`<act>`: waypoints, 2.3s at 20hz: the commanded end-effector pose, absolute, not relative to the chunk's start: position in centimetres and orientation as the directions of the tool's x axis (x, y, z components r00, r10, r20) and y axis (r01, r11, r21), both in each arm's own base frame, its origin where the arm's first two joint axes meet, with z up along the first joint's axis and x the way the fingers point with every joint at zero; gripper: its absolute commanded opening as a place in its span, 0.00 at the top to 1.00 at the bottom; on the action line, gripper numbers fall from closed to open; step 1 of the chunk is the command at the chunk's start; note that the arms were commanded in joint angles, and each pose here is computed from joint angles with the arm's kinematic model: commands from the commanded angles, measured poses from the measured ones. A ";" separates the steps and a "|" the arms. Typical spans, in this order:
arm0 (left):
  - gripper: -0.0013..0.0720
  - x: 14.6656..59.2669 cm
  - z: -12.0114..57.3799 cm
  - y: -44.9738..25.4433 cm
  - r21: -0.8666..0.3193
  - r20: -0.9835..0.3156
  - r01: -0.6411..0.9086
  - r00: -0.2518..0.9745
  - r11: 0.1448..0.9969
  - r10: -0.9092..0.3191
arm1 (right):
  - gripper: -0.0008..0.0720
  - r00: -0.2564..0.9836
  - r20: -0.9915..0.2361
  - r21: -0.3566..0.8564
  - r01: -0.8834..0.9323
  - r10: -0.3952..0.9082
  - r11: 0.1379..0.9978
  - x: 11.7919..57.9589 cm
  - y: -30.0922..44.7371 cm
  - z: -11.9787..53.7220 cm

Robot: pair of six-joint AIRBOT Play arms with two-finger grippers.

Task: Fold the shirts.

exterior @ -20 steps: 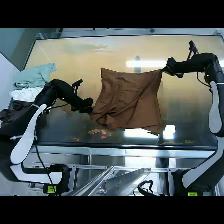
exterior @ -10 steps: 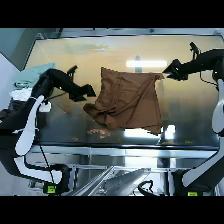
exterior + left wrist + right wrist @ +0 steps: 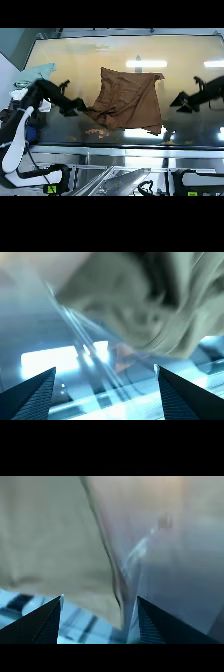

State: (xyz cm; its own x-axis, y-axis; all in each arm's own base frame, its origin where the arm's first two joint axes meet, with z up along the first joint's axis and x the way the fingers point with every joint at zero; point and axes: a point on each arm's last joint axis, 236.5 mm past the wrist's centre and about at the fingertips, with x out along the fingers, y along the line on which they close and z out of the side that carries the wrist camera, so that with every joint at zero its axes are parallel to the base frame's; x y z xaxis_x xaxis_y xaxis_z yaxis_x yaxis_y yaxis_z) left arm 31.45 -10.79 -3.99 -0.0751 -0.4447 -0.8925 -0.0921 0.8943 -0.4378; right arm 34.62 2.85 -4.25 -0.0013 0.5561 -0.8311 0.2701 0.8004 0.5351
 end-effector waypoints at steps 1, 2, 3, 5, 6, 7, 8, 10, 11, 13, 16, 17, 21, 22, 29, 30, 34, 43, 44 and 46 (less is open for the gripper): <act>0.04 29.0 -7.6 -12.6 -0.425 -0.905 -0.067 0.000 0.903 -0.426 | 0.27 -0.006 -0.832 0.525 0.311 0.554 0.792 29.8 3.9 -8.2; 0.04 29.4 -7.9 -13.8 -0.444 -0.896 -0.064 0.029 0.894 -0.443 | 0.27 -0.007 -0.821 0.540 0.316 0.571 0.781 29.4 4.6 -9.0; 0.04 29.8 -8.2 -14.9 -0.461 -0.887 -0.064 0.047 0.885 -0.459 | 0.27 -0.003 -0.804 0.564 0.314 0.595 0.764 29.2 5.4 -9.6; 0.04 30.6 -8.8 -16.2 -0.461 -0.888 -0.039 0.032 0.887 -0.460 | 0.27 -0.007 -0.771 0.604 0.310 0.637 0.734 29.3 6.9 -10.3; 0.04 31.1 -8.9 -16.6 -0.460 -0.888 -0.030 0.027 0.888 -0.459 | 0.27 -0.029 -0.767 0.603 0.307 0.641 0.736 29.0 7.5 -10.8; 0.04 31.5 -9.1 -16.7 -0.457 -0.889 -0.027 0.021 0.889 -0.457 | 0.27 -0.059 -0.764 0.600 0.301 0.643 0.741 28.6 8.1 -11.3; 0.04 31.5 -9.4 -16.9 -0.458 -0.889 -0.035 0.005 0.888 -0.458 | 0.27 -0.084 -0.761 0.600 0.286 0.644 0.747 28.3 8.8 -11.8; 0.04 30.6 -10.1 -18.1 -0.487 -0.871 -0.068 -0.029 0.871 -0.490 | 0.39 -0.113 -0.763 0.596 0.259 0.637 0.760 28.0 9.9 -12.5; 0.04 30.3 -10.3 -18.8 -0.504 -0.861 -0.085 -0.033 0.859 -0.508 | 0.40 -0.115 -0.764 0.599 0.241 0.635 0.764 28.1 10.5 -12.7; 0.04 29.9 -10.3 -20.2 -0.524 -0.849 -0.084 -0.031 0.848 -0.527 | 0.40 -0.119 -0.761 0.604 0.231 0.638 0.763 28.0 11.2 -12.6; 0.05 30.2 -8.8 -21.4 -0.538 -0.841 -0.035 -0.033 0.842 -0.539 | 0.40 -0.118 -0.760 0.605 0.233 0.639 0.762 28.1 11.2 -12.6; 0.08 31.0 -8.2 -21.5 -0.543 -0.840 -0.026 -0.003 0.839 -0.543 | 0.40 -0.118 -0.760 0.604 0.233 0.639 0.762 28.1 11.2 -12.6; 0.42 31.3 -8.5 -20.4 -0.519 -0.854 -0.025 0.001 0.854 -0.520 | 0.69 -0.119 -0.760 0.605 0.233 0.639 0.762 28.0 11.2 -12.6; 0.42 30.5 -8.6 -20.2 -0.520 -0.853 -0.032 -0.035 0.853 -0.521 | 0.69 -0.118 -0.760 0.604 0.232 0.639 0.762 28.1 11.2 -12.6; 0.42 31.0 -8.8 -17.8 -0.499 -0.865 -0.068 -0.029 0.864 -0.501 | 0.69 -0.116 -0.761 0.606 0.225 0.638 0.763 28.1 11.1 -12.6; 0.42 31.1 -9.3 -17.6 -0.492 -0.868 -0.075 -0.033 0.867 -0.495 | 0.70 -0.111 -0.763 0.604 0.226 0.637 0.764 28.2 11.1 -12.7; 0.42 31.4 -11.7 -18.3 -0.486 -0.869 -0.103 -0.046 0.868 -0.492 | 0.70 -0.104 -0.766 0.602 0.226 0.634 0.766 28.4 11.0 -12.8; 0.95 35.8 -6.1 -15.1 -0.468 -0.879 -0.019 0.114 0.884 -0.463 | 0.70 -0.104 -0.761 0.608 0.229 0.640 0.760 28.4 11.2 -12.6; 0.95 35.7 -6.3 -15.1 -0.468 -0.880 -0.022 0.109 0.884 -0.463 | 0.73 -0.104 -0.761 0.609 0.229 0.641 0.760 28.4 11.2 -12.6; 0.95 35.4 -6.8 -15.8 -0.472 -0.879 -0.017 0.088 0.881 -0.469 | 0.88 -0.085 -0.748 0.627 0.237 0.659 0.742 28.8 11.6 -12.2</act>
State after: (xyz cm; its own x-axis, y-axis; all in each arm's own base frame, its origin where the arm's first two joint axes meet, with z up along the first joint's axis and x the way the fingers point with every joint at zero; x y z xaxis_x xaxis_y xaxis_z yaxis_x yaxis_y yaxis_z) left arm 35.29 -15.81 -6.79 0.0886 -0.4771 -0.8744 -0.0335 0.8759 -0.4813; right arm 28.37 11.09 -12.71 -0.1041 0.6366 -0.7642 0.2270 0.7633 0.6049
